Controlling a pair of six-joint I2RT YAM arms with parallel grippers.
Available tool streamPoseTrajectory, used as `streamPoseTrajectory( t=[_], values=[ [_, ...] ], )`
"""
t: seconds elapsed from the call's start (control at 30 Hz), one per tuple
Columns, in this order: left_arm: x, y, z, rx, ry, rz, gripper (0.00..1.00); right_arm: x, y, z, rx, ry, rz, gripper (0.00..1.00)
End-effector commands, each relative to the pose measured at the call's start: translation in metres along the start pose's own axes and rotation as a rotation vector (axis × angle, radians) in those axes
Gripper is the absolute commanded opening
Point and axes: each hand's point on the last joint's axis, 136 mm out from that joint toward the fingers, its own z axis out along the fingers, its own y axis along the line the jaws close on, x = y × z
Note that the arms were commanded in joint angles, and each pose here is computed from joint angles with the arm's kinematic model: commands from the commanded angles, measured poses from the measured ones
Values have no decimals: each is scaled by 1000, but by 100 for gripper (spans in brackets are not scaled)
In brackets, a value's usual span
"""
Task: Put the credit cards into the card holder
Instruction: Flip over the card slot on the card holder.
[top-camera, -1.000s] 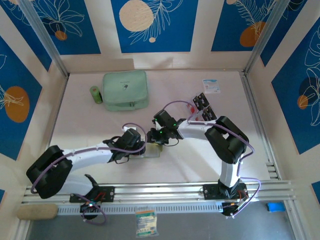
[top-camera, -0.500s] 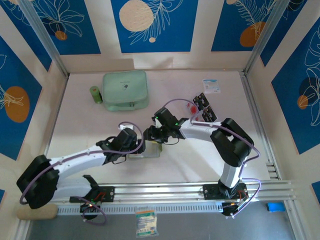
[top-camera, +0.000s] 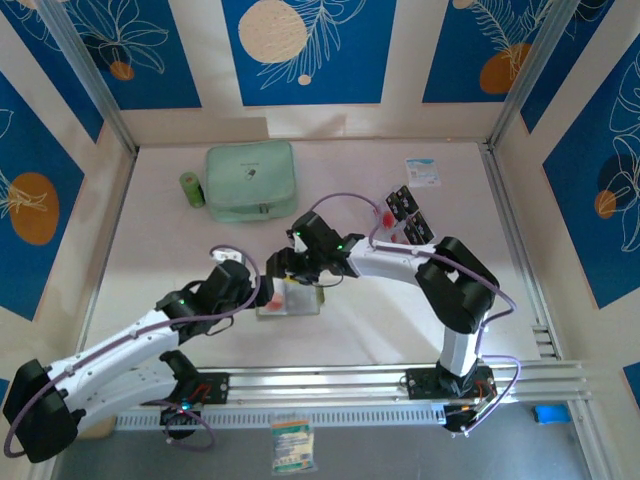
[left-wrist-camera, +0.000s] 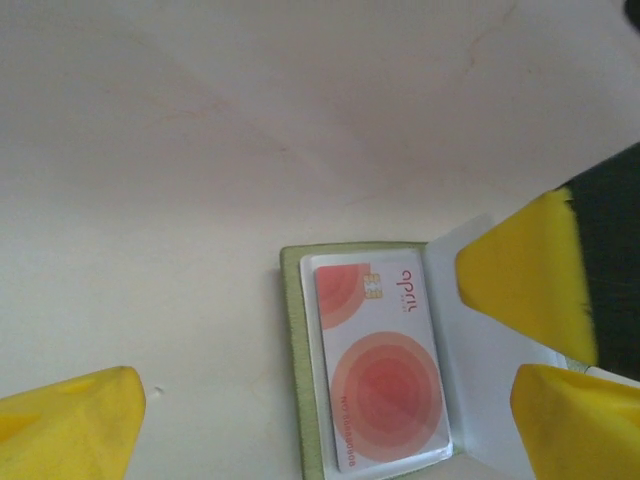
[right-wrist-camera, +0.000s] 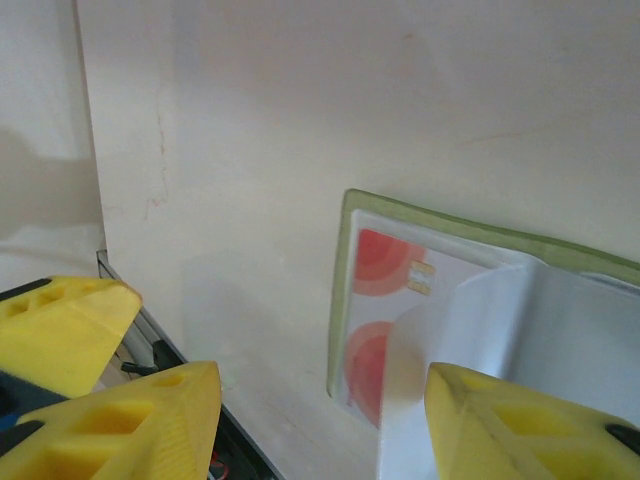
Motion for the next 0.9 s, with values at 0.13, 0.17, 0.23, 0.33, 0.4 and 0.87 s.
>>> streamPoseTrajectory(
  t=[0.13,0.17,0.23,0.33,0.4,0.87],
  values=[
    [-14,6,-5,-17,-64,-40,94,18,-3,38,30,110,22,57],
    [-14,6,-5,-15,-64,-40,94,18,-5,41,31,114,23,57],
    [-12,7,-3,-19,-57,-38,94,17,-6,46,30,121,28,57],
    [-9,8,-2,-22,-47,-34,94,18,-7,47,29,124,30,57],
    [-6,9,1,-25,-38,-33,94,17,-8,46,27,123,32,57],
    [21,7,28,-30,62,2,94,16,-15,49,23,121,79,56]
  ],
)
